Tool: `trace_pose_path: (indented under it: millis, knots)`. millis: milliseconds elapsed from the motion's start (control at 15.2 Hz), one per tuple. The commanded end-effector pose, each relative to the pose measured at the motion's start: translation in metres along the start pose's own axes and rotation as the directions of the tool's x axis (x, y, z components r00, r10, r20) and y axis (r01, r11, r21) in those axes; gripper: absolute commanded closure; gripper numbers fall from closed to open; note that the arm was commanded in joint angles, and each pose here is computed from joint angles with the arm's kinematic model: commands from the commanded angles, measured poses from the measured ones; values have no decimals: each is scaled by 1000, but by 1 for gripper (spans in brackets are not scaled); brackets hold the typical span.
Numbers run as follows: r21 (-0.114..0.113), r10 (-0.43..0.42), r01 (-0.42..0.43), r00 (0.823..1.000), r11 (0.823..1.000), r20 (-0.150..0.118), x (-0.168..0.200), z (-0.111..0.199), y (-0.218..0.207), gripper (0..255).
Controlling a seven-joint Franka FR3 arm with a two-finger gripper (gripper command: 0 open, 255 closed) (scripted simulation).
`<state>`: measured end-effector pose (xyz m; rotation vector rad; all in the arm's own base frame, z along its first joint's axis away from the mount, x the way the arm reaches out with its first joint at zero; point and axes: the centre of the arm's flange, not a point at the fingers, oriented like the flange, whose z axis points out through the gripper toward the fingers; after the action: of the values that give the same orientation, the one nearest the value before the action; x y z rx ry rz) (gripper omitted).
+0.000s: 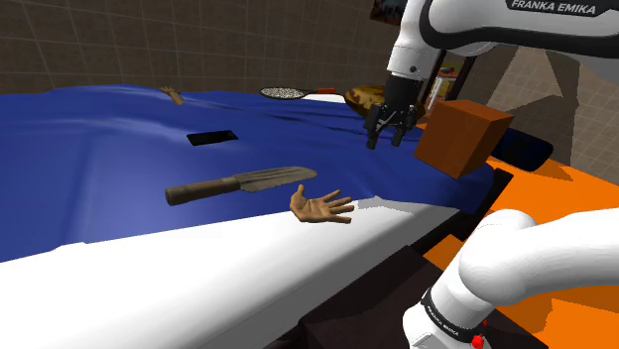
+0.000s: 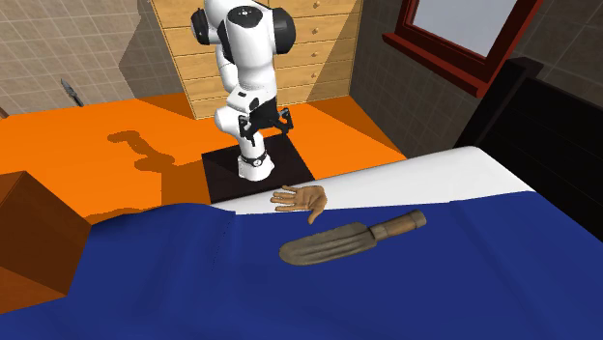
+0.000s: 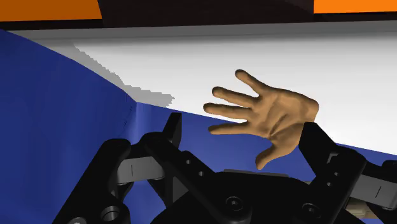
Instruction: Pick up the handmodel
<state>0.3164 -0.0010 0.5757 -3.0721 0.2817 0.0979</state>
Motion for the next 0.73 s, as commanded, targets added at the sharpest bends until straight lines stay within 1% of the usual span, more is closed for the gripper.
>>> trace_pose_path:
  millis: [0,132,330,462,660]
  knots:
    - [0,0,0,1000,1000,0,0,0,0,0]
    - [1,52,-52,999,999,-15,10,19,-14,0]
    - [4,130,-130,991,992,-37,26,47,-33,0]
    - [7,181,-181,982,983,-51,39,66,-45,0]
    - [13,257,-257,964,966,-73,59,93,-63,0]
